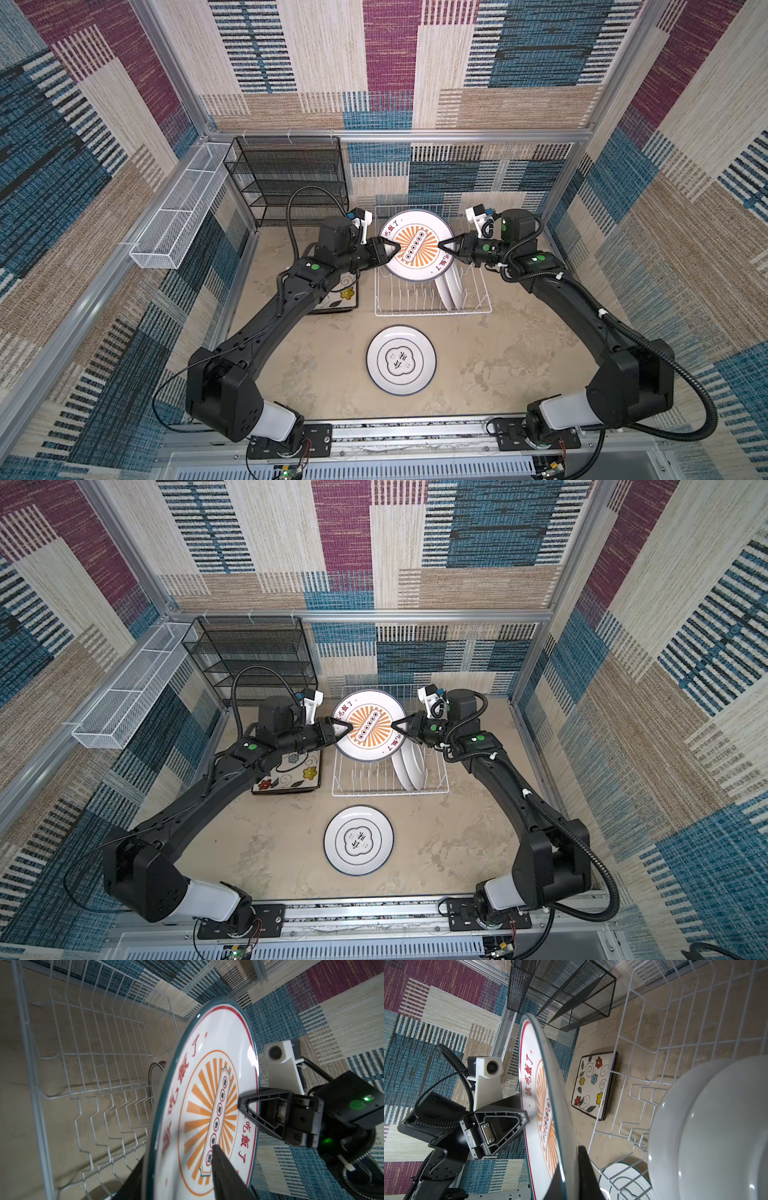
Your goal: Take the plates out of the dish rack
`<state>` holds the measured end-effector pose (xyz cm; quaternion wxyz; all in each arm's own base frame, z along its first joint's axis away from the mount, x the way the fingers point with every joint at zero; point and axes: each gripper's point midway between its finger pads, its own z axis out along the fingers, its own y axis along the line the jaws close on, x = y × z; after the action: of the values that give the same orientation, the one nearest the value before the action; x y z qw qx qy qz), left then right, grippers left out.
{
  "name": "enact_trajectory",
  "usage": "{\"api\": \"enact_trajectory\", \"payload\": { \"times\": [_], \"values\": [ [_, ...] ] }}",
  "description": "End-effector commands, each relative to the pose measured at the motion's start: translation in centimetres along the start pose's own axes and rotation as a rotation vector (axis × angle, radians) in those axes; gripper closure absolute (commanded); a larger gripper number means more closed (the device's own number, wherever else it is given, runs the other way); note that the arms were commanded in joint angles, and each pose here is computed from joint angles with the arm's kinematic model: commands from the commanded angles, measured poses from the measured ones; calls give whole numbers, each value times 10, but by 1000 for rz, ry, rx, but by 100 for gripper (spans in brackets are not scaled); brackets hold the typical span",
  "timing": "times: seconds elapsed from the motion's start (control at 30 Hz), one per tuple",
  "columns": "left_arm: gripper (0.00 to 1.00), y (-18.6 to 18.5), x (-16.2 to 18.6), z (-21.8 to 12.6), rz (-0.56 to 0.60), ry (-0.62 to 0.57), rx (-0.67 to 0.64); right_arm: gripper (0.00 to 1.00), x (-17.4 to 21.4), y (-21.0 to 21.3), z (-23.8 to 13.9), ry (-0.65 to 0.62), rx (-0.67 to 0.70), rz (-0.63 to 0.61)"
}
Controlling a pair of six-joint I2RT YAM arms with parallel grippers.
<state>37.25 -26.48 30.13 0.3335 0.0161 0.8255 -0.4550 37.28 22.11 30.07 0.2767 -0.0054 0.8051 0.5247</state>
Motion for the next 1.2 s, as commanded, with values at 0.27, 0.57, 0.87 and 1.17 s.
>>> {"api": "enact_trajectory", "payload": {
  "times": [0.27,0.57,0.87,1.17],
  "values": [
    [95,-11,-5,-4,-17,-21,50,95,-3,8,2,4,-47,-41],
    [100,-12,-6,-9,-27,-33,44,63,-9,4,-3,-44,9,-88],
    [100,-24,-4,-31,-24,-34,37,21,-25,20,-33,-162,121,-388],
    [100,-16,24,-58,-61,3,-4,0,-2,31,-64,-216,164,-767]
  ]
}}
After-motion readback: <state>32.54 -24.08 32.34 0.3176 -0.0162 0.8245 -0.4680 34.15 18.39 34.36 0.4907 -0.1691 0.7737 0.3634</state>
